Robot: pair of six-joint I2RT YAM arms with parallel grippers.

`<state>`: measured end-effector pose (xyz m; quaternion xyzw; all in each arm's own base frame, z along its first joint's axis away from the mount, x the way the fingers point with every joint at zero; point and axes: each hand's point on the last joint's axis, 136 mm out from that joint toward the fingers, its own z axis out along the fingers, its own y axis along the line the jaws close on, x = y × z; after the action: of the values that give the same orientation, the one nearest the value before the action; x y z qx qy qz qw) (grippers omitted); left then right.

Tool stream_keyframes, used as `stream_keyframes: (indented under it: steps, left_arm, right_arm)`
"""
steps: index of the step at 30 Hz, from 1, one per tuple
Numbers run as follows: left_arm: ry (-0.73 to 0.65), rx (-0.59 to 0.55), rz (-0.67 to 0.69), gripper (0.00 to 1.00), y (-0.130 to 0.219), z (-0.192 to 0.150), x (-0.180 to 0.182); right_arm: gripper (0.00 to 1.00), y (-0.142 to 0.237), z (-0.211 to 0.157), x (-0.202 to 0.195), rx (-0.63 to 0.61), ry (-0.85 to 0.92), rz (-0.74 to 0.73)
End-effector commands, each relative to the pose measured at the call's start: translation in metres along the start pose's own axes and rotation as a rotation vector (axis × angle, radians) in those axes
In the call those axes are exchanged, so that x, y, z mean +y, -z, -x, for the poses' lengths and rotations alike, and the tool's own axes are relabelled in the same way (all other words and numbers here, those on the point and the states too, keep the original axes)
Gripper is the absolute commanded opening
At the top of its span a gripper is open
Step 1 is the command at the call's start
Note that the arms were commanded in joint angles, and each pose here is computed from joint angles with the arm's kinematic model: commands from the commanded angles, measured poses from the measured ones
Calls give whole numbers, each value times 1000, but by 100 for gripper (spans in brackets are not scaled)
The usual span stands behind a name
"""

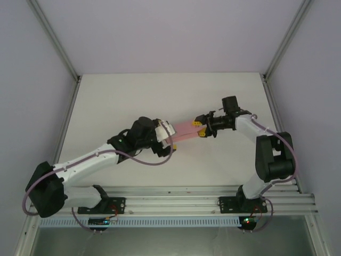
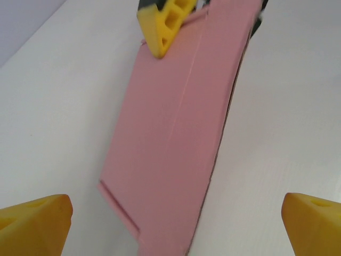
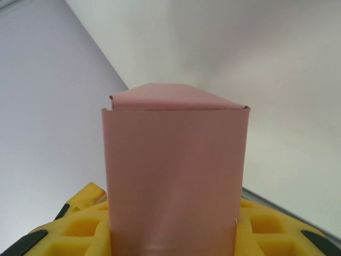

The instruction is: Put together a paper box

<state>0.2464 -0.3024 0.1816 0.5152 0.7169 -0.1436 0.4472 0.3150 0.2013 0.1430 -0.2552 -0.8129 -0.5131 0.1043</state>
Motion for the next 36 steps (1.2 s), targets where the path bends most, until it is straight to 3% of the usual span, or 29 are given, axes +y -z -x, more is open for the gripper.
stream_keyframes:
  steps: [1,5,10,17,24,26,29,32,34,36]
  left_arm:
    - [-201,136,117,100,-13,-13,12]
    - [-259,183,171,100,-32,-18,13]
    - [-267,118,218,98,-38,-5,20]
    - [-284,124,210,62,-42,-9,20]
    - [-284,91,165,46,-37,-3,17]
    - [-280,90,147,45,-34,-2,16]
    - [-267,107,96,43,-30,-6,13]
    - [-240,135,46,40,-25,-14,10]
    - [-209,178,-32,41,-19,-25,4]
    - [-165,243,-83,41,-12,-39,2]
  right_arm:
    - [36,10,-18,2,83,-71,-13]
    - [37,9,-20,0,105,-122,5]
    - [37,7,-23,-5,135,-145,1]
    - [38,6,-25,-5,144,-149,2]
    - [50,10,-27,-7,115,-103,-34]
    - [65,18,-24,-3,50,-30,-78]
    - [74,33,-14,14,-78,93,-79]
    - [79,59,10,29,-288,269,-73]
    - [79,77,22,45,-417,513,-79]
    - [83,93,27,51,-550,865,-206]
